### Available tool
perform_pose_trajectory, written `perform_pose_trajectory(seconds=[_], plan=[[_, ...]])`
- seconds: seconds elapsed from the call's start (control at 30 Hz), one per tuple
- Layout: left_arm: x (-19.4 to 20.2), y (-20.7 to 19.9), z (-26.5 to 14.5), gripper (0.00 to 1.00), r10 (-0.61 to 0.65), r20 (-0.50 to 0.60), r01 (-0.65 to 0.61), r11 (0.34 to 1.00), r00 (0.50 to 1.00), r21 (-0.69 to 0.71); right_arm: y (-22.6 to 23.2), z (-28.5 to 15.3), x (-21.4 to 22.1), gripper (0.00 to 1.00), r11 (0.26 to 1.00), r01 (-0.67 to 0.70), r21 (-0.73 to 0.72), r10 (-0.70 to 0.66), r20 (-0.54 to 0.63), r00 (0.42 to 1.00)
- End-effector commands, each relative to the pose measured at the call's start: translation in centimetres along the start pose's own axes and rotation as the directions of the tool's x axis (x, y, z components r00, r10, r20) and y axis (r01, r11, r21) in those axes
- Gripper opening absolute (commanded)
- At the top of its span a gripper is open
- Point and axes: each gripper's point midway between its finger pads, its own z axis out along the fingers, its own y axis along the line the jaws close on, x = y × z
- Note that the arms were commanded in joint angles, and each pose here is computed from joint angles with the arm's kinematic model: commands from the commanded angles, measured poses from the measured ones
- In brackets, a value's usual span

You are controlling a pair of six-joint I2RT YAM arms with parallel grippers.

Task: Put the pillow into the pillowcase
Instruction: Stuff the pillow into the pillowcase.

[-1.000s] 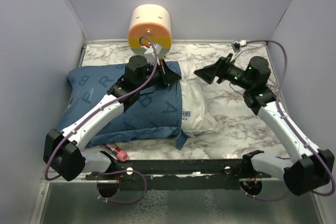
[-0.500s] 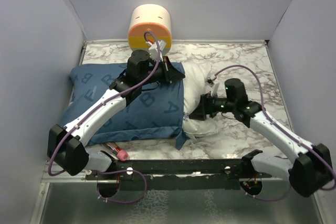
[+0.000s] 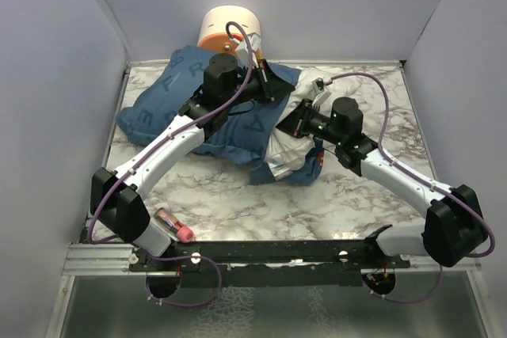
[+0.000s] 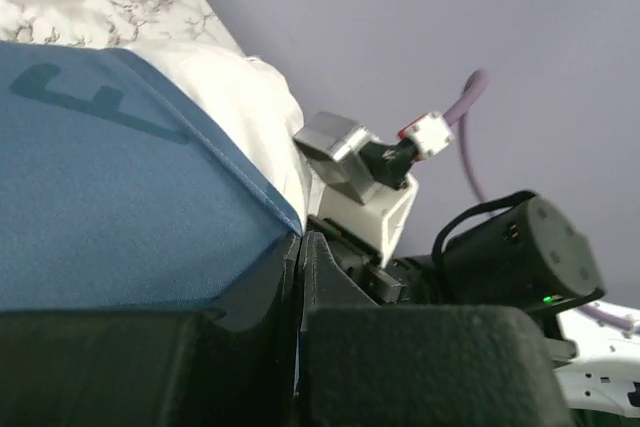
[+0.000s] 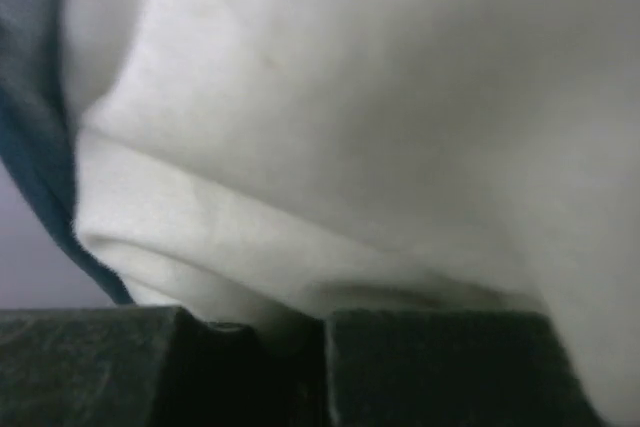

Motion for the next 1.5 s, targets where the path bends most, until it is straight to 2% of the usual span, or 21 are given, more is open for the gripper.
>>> perform_pose_trajectory(seconds=[0.0, 0.17, 0.27, 0.33, 0.37, 0.4, 0.47, 0.57, 0.63, 0.77, 0.87, 1.07, 1.33, 1.43, 1.47], plan=[[0.3, -12.9, -2.0, 0.0, 0.03, -0.017, -0.02, 0.91, 0.999, 0.413, 3.0, 0.6, -3.1, 0.01, 0.977, -0.107, -0.183, 0.154, 0.265, 0.952], [3.2, -13.5, -1.8, 0.0, -0.033, -0.053, 0.053, 0.901, 0.998, 0.43, -6.1, 1.0, 8.7, 0.05, 0.97, -0.235, 0.058, 0.233, 0.04, 0.972], [6.2, -11.9, -1.7, 0.0, -0.091, -0.095, 0.121, 0.911, 0.991, 0.395, -6.3, 0.4, 12.9, 0.15, 0.986, -0.169, 0.007, 0.168, -0.154, 0.974], [8.5, -9.5, -2.1, 0.0, -0.124, -0.118, 0.158, 0.926, 0.985, 0.342, -4.8, -0.9, 13.4, 0.24, 0.994, -0.092, -0.066, 0.076, -0.21, 0.975], [9.5, -8.0, -2.4, 0.0, -0.134, -0.122, 0.166, 0.939, 0.983, 0.302, -4.1, -1.9, 13.0, 0.34, 0.995, -0.061, -0.076, 0.045, -0.193, 0.98], [10.7, -6.5, -2.9, 0.0, -0.144, -0.131, 0.174, 0.95, 0.981, 0.259, -3.4, -3.1, 12.1, 0.49, 0.997, -0.026, -0.072, 0.014, -0.161, 0.987], [12.7, -3.7, -3.9, 0.0, -0.171, -0.143, 0.197, 0.962, 0.975, 0.188, -2.5, -5.9, 10.1, 0.69, 0.997, 0.076, -0.011, -0.077, -0.113, 0.991], [14.6, -1.2, -5.5, 0.0, -0.205, -0.141, 0.222, 0.967, 0.969, 0.123, 0.0, -10.6, 5.5, 0.87, 0.972, 0.222, 0.074, -0.224, 0.014, 0.975], [15.6, -0.2, -6.1, 0.0, -0.225, -0.149, 0.241, 0.965, 0.963, 0.101, 1.3, -13.9, 3.0, 0.93, 0.95, 0.274, 0.147, -0.288, 0.085, 0.954], [16.7, 0.4, -6.5, 0.0, -0.235, -0.182, 0.254, 0.963, 0.955, 0.094, 1.1, -18.1, -0.4, 1.0, 0.917, 0.226, 0.328, -0.302, 0.203, 0.931], [17.3, 0.4, -6.5, 0.0, -0.236, -0.216, 0.262, 0.959, 0.948, 0.104, -0.2, -18.0, -1.6, 1.0, 0.904, 0.152, 0.399, -0.269, 0.257, 0.928], [17.5, 0.0, -7.3, 0.0, -0.205, -0.232, 0.235, 0.965, 0.951, 0.112, -2.6, -14.6, -0.3, 1.0, 0.922, -0.006, 0.388, -0.103, 0.26, 0.96], [17.7, 0.0, -8.7, 0.0, -0.193, -0.214, 0.22, 0.969, 0.958, 0.111, -8.0, -15.0, -3.1, 1.0, 0.922, -0.172, 0.347, 0.06, 0.311, 0.949], [17.5, -0.4, -8.8, 0.0, -0.181, -0.21, 0.211, 0.969, 0.961, 0.13, -9.2, -14.3, -3.9, 1.0, 0.942, -0.204, 0.266, 0.111, 0.327, 0.939], [17.4, -0.5, -8.8, 0.0, -0.175, -0.209, 0.206, 0.969, 0.962, 0.137, -8.7, -13.6, -3.9, 1.0, 0.959, -0.203, 0.199, 0.132, 0.321, 0.938]])
